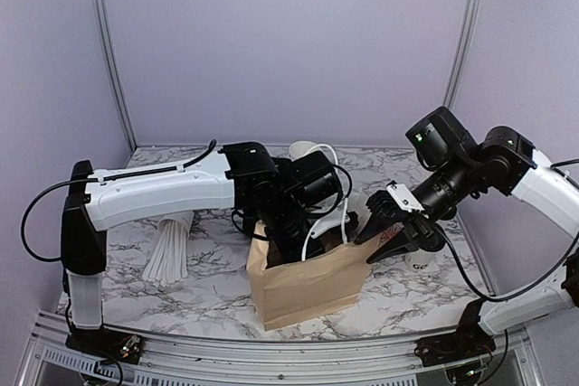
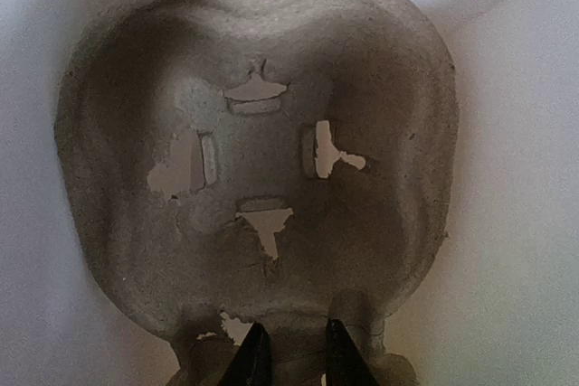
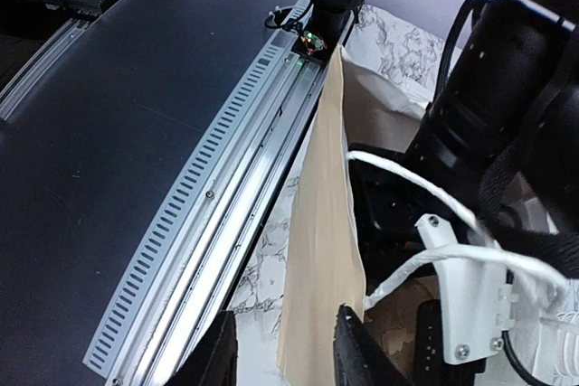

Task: Pack the takeout coffee

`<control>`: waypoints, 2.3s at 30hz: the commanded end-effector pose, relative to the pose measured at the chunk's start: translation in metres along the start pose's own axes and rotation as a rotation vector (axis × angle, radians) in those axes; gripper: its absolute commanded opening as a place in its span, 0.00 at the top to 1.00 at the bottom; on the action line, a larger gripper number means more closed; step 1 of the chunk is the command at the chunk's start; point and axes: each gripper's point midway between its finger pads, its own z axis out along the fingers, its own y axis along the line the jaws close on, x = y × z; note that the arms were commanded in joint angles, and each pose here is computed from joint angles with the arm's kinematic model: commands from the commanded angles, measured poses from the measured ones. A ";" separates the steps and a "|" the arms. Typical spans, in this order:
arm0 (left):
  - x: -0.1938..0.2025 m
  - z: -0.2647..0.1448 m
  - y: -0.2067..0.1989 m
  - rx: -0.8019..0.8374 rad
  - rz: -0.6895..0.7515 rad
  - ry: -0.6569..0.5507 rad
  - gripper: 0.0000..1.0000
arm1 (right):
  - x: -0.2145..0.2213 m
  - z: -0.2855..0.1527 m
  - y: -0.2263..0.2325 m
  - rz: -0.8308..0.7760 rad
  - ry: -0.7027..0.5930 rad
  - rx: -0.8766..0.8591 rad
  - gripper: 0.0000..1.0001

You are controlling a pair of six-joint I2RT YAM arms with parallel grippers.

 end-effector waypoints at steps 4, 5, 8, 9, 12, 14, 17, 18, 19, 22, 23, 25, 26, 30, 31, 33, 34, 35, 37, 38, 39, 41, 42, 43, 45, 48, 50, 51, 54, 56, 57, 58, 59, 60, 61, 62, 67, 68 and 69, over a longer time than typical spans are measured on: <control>0.035 0.031 0.012 -0.050 0.029 0.162 0.80 | -0.041 -0.035 0.003 -0.067 -0.082 0.063 0.52; 0.036 0.034 0.015 -0.066 0.033 0.170 0.80 | -0.043 -0.039 0.001 -0.066 -0.085 0.080 0.51; 0.037 0.039 0.018 -0.073 0.039 0.181 0.79 | -0.045 -0.047 -0.005 -0.058 -0.088 0.116 0.49; 0.037 0.041 0.017 -0.069 0.043 0.184 0.79 | -0.044 -0.048 -0.007 -0.053 -0.089 0.123 0.48; 0.037 0.045 0.015 -0.058 0.046 0.190 0.78 | -0.043 -0.049 -0.010 -0.040 -0.092 0.127 0.48; 0.039 0.049 0.016 -0.058 0.047 0.200 0.77 | -0.041 -0.048 -0.011 -0.033 -0.091 0.128 0.48; 0.043 0.052 0.018 -0.070 0.045 0.218 0.74 | -0.041 -0.050 -0.013 -0.028 -0.092 0.135 0.48; 0.044 0.052 0.018 -0.071 0.044 0.220 0.73 | -0.042 -0.051 -0.013 -0.028 -0.093 0.139 0.48; 0.044 0.052 0.018 -0.069 0.044 0.222 0.71 | -0.042 -0.052 -0.014 -0.028 -0.094 0.141 0.48; 0.045 0.052 0.016 -0.059 0.042 0.224 0.67 | -0.042 -0.052 -0.015 -0.025 -0.094 0.144 0.48; 0.044 0.050 0.015 -0.057 0.043 0.219 0.65 | -0.042 -0.052 -0.015 -0.024 -0.094 0.144 0.48; 0.040 0.046 0.013 -0.054 0.045 0.204 0.62 | -0.041 -0.052 -0.016 -0.020 -0.093 0.144 0.48; 0.037 0.042 0.012 -0.052 0.046 0.191 0.60 | -0.041 -0.052 -0.017 -0.017 -0.092 0.146 0.48; 0.021 0.015 0.006 -0.043 0.049 0.112 0.54 | -0.038 -0.053 -0.019 -0.009 -0.086 0.158 0.48; 0.016 0.007 0.004 -0.044 0.049 0.088 0.53 | -0.038 -0.054 -0.020 -0.008 -0.086 0.161 0.48; 0.005 -0.010 0.003 -0.053 0.048 0.036 0.51 | -0.035 -0.054 -0.021 0.002 -0.084 0.164 0.48; -0.001 -0.019 0.002 -0.055 0.050 0.008 0.50 | -0.033 -0.054 -0.023 0.007 -0.082 0.168 0.48; -0.006 -0.026 0.001 -0.056 0.052 -0.016 0.50 | -0.031 -0.054 -0.024 0.013 -0.081 0.171 0.48; -0.015 -0.041 -0.002 -0.051 0.060 -0.061 0.48 | -0.026 -0.053 -0.026 0.026 -0.079 0.174 0.48; -0.019 -0.047 -0.004 -0.050 0.066 -0.082 0.47 | -0.024 -0.053 -0.027 0.032 -0.077 0.175 0.47; -0.022 -0.052 -0.005 -0.045 0.072 -0.096 0.47 | -0.023 -0.053 -0.027 0.036 -0.076 0.176 0.47; -0.027 -0.062 -0.007 -0.043 0.081 -0.125 0.46 | -0.020 -0.052 -0.029 0.047 -0.073 0.178 0.47; -0.030 -0.066 -0.006 -0.050 0.083 -0.138 0.46 | -0.019 -0.053 -0.029 0.050 -0.074 0.182 0.47; -0.033 -0.071 -0.007 -0.055 0.086 -0.153 0.46 | -0.019 -0.054 -0.030 0.055 -0.074 0.186 0.46; -0.040 -0.086 -0.006 -0.070 0.090 -0.193 0.46 | -0.019 -0.055 -0.031 0.058 -0.076 0.192 0.46; -0.046 -0.110 -0.007 -0.083 0.089 -0.253 0.45 | -0.020 -0.056 -0.031 0.065 -0.084 0.191 0.46; -0.047 -0.126 -0.008 -0.094 0.085 -0.290 0.45 | -0.021 -0.054 -0.030 0.074 -0.093 0.179 0.45; -0.048 -0.134 -0.006 -0.106 0.078 -0.309 0.45 | -0.021 -0.053 -0.030 0.080 -0.099 0.169 0.44; -0.048 -0.156 -0.004 -0.133 0.064 -0.361 0.45 | -0.018 -0.046 -0.030 0.100 -0.112 0.135 0.39; -0.049 -0.169 0.003 -0.177 0.038 -0.396 0.44 | -0.016 -0.040 -0.030 0.116 -0.122 0.105 0.35; -0.049 -0.175 0.006 -0.195 0.028 -0.412 0.44 | -0.017 -0.038 -0.031 0.122 -0.131 0.089 0.33; -0.048 -0.181 0.007 -0.207 0.020 -0.425 0.44 | -0.018 -0.035 -0.030 0.124 -0.139 0.073 0.32; -0.048 -0.186 0.010 -0.226 0.014 -0.440 0.44 | -0.021 -0.033 -0.030 0.121 -0.147 0.060 0.31; -0.048 -0.192 0.013 -0.241 -0.014 -0.459 0.44 | -0.023 -0.031 -0.030 0.120 -0.150 0.051 0.31; -0.047 -0.197 0.016 -0.254 -0.031 -0.474 0.43 | -0.026 -0.029 -0.031 0.116 -0.153 0.045 0.31; -0.046 -0.200 0.019 -0.272 -0.045 -0.485 0.43 | -0.028 -0.026 -0.032 0.112 -0.152 0.045 0.30; -0.044 -0.198 0.051 -0.329 -0.162 -0.515 0.36 | -0.036 -0.015 -0.035 0.085 -0.134 0.044 0.31; -0.044 -0.193 0.055 -0.319 -0.175 -0.512 0.35 | -0.038 -0.014 -0.037 0.087 -0.136 0.044 0.31; -0.046 -0.189 0.059 -0.309 -0.187 -0.510 0.34 | -0.039 -0.013 -0.039 0.092 -0.136 0.049 0.31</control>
